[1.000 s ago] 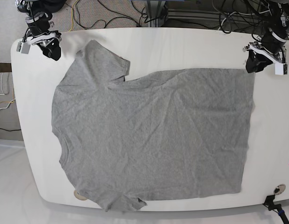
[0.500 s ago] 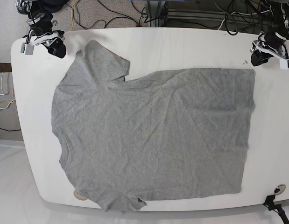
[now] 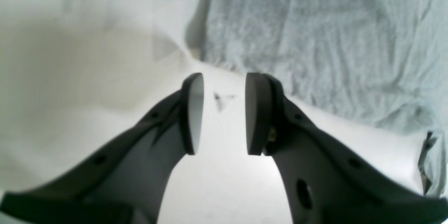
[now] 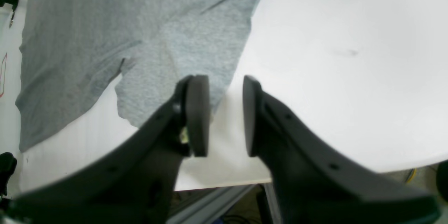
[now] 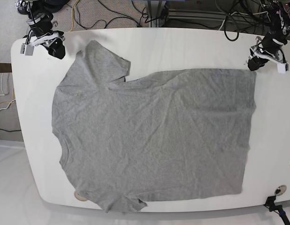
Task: Fold the T-shirt properly
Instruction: 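Position the left gripper at the shirt's shoulder edge and close it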
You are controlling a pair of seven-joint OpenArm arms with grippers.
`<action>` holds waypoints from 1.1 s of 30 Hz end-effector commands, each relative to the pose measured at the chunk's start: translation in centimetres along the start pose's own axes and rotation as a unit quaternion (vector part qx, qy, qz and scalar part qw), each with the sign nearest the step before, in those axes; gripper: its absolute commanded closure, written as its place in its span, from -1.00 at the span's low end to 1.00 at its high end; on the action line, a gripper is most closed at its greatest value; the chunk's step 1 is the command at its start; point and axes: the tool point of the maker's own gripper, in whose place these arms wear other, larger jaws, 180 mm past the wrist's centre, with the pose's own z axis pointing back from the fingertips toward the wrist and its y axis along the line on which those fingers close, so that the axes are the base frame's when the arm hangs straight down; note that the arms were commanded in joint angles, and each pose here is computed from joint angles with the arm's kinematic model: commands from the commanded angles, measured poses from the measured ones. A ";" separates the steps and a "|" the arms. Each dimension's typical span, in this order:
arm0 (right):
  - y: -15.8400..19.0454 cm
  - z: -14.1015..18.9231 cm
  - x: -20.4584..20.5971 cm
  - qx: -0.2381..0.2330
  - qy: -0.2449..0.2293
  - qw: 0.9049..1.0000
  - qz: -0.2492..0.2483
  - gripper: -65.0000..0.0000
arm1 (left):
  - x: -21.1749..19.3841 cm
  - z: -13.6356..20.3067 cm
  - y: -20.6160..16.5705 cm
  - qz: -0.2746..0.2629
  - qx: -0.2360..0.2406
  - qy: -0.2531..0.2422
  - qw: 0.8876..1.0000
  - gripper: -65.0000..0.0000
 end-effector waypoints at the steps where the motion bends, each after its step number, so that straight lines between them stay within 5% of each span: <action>1: 0.8 0.2 1.0 0.015 -0.018 1.000 0.006 0.70 | 1.4 -0.1 -0.7 -0.001 -0.012 -0.022 1.000 0.43; 5: 1.2 -0.3 0.7 0.022 -0.017 1.000 0.002 0.94 | 2.0 -0.7 -1.7 0.008 -0.026 -0.031 0.999 0.43; 33: 1.2 -0.3 -0.1 0.017 -0.012 1.000 -0.005 0.92 | 2.3 -1.2 -1.2 0.004 -0.014 -0.045 0.999 0.42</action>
